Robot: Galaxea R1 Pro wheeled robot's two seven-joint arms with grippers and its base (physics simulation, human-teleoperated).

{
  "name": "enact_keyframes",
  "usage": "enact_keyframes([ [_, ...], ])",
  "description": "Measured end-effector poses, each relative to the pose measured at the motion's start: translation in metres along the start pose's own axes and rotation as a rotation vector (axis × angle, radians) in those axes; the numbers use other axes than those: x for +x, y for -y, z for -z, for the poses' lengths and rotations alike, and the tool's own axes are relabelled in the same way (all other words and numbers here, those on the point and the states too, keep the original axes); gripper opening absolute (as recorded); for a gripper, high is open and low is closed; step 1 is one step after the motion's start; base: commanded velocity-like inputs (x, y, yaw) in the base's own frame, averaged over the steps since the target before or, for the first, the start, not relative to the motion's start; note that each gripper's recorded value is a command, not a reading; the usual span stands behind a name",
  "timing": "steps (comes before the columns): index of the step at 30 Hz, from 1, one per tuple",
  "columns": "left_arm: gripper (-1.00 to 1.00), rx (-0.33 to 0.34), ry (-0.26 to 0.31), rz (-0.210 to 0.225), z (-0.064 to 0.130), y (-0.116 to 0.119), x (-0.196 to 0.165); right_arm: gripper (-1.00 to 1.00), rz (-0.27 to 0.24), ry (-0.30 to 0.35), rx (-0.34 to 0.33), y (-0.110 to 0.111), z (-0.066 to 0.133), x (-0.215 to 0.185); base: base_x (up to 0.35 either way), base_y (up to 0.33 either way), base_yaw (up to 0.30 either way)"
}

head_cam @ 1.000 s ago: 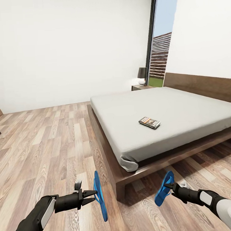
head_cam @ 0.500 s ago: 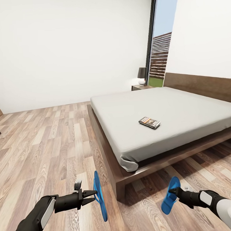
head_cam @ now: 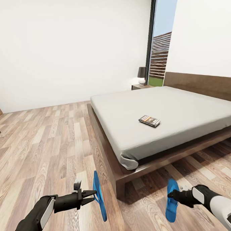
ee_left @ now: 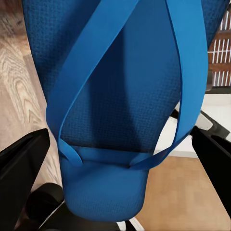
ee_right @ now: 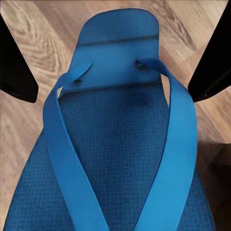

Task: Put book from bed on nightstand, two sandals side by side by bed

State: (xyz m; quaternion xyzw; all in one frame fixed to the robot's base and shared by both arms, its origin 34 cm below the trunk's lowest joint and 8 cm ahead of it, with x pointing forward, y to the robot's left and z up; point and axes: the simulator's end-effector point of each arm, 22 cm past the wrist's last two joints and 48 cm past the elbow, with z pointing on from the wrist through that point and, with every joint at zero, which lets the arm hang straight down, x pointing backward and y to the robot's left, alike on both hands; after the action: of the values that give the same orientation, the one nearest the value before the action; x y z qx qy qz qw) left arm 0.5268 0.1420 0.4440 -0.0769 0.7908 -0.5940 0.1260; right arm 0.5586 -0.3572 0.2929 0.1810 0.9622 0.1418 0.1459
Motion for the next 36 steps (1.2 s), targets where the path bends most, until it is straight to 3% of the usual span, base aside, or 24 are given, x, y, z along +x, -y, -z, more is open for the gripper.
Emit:
enact_keyframes([
  [4,-1.00,-0.007,-0.002,0.011,0.000,-0.009,0.001,-1.00,0.050,-0.002,0.007,-0.010,-0.005,-0.007,0.000,0.000,0.000],
  [10,-1.00,-0.015,-0.009,0.035,0.000,-0.020,0.004,-1.00,0.326,-0.044,0.117,-0.004,-0.013,-0.009,0.000,0.000,0.000],
  [13,-1.00,-0.017,-0.012,0.047,-0.001,-0.025,0.005,-1.00,0.392,-0.081,0.153,0.002,-0.017,-0.003,0.000,0.000,0.000],
  [15,-1.00,-0.019,-0.015,0.055,-0.002,-0.029,0.007,-1.00,0.431,-0.143,0.198,0.014,-0.017,0.007,0.000,0.000,0.000],
  [20,-1.00,-0.024,-0.021,0.073,-0.004,-0.038,0.010,-1.00,0.507,-0.246,0.284,0.035,-0.015,0.020,0.000,0.000,0.000],
  [26,-1.00,-0.030,-0.028,0.096,-0.006,-0.049,0.014,-1.00,0.554,-0.260,0.308,0.035,-0.021,0.017,0.000,0.000,0.000],
  [33,-1.00,-0.035,-0.036,0.121,-0.009,-0.061,0.018,-1.00,0.584,-0.242,0.424,0.056,-0.024,0.005,0.000,0.000,0.000],
  [36,-1.00,-0.037,-0.038,0.133,-0.010,-0.066,0.020,-1.00,0.584,-0.247,0.444,0.061,-0.027,0.006,0.000,0.000,0.000],
])
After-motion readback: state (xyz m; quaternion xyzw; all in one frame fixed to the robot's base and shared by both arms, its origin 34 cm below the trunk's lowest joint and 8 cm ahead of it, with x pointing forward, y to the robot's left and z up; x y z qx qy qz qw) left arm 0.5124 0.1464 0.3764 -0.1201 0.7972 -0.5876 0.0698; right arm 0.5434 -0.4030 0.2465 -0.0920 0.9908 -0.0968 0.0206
